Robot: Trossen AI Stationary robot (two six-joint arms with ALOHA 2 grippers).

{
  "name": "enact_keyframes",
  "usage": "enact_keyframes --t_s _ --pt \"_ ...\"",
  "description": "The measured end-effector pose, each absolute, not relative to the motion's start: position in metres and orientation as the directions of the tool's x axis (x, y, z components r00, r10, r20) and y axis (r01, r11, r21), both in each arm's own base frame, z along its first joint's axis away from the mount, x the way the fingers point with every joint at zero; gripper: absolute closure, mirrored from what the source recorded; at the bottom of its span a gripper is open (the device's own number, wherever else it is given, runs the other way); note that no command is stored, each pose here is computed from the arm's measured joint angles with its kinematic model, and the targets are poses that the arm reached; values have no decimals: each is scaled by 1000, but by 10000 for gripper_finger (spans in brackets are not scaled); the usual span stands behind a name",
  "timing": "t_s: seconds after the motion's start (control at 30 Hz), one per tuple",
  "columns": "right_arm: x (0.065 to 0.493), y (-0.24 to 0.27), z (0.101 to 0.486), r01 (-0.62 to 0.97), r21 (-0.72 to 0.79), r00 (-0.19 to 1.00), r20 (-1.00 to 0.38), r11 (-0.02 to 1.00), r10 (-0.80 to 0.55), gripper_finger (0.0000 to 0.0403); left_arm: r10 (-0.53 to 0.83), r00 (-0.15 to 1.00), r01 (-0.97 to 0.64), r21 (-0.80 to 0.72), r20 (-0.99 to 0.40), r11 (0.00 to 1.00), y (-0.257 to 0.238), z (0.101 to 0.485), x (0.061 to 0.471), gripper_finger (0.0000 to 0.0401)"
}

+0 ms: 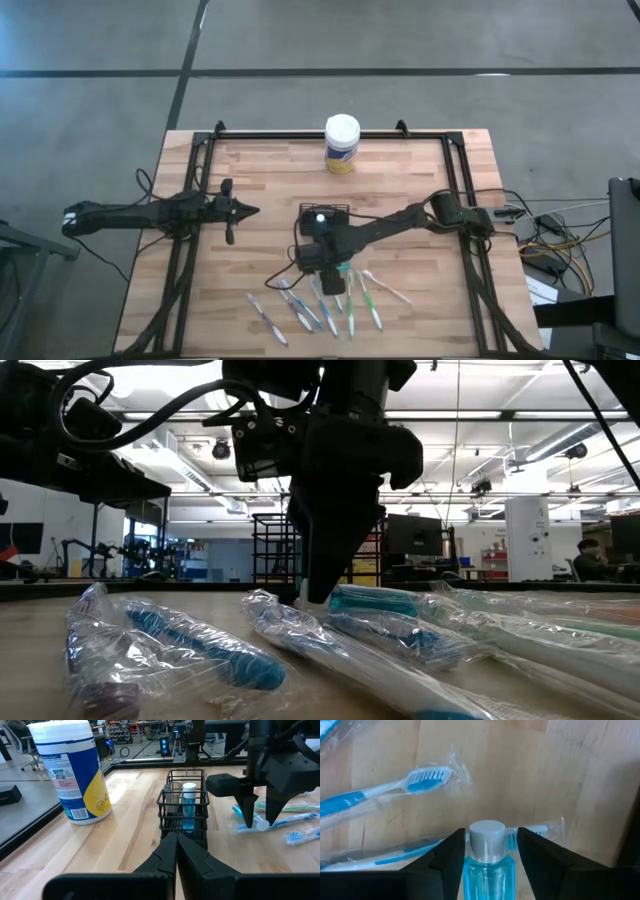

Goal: Pick & Place toothbrushing station
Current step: Put the mouthwash into the wire organizer

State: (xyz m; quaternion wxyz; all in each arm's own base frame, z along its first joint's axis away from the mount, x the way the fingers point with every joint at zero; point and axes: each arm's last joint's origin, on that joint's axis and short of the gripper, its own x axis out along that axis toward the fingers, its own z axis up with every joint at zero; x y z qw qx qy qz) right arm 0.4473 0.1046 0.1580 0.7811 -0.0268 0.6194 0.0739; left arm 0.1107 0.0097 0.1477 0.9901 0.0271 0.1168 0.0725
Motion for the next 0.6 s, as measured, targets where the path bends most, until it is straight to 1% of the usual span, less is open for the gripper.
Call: enact_keyframes --t_s 0.1,0.27,0.4,0.6 --pt "448 105 159 -154 48 223 -971 987 82 264 150 962 -137 71 -227 988 10 148 111 389" --pt "448 105 160 -169 45 226 -971 985 83 330 149 962 -137 70 -227 988 10 148 111 389" --pt "447 105 171 -171 46 250 -964 984 88 331 149 962 -137 70 -227 988 10 148 111 389" --pt "443 104 202 -167 31 339 -937 985 87 331 149 963 -137 70 -227 988 10 148 111 389"
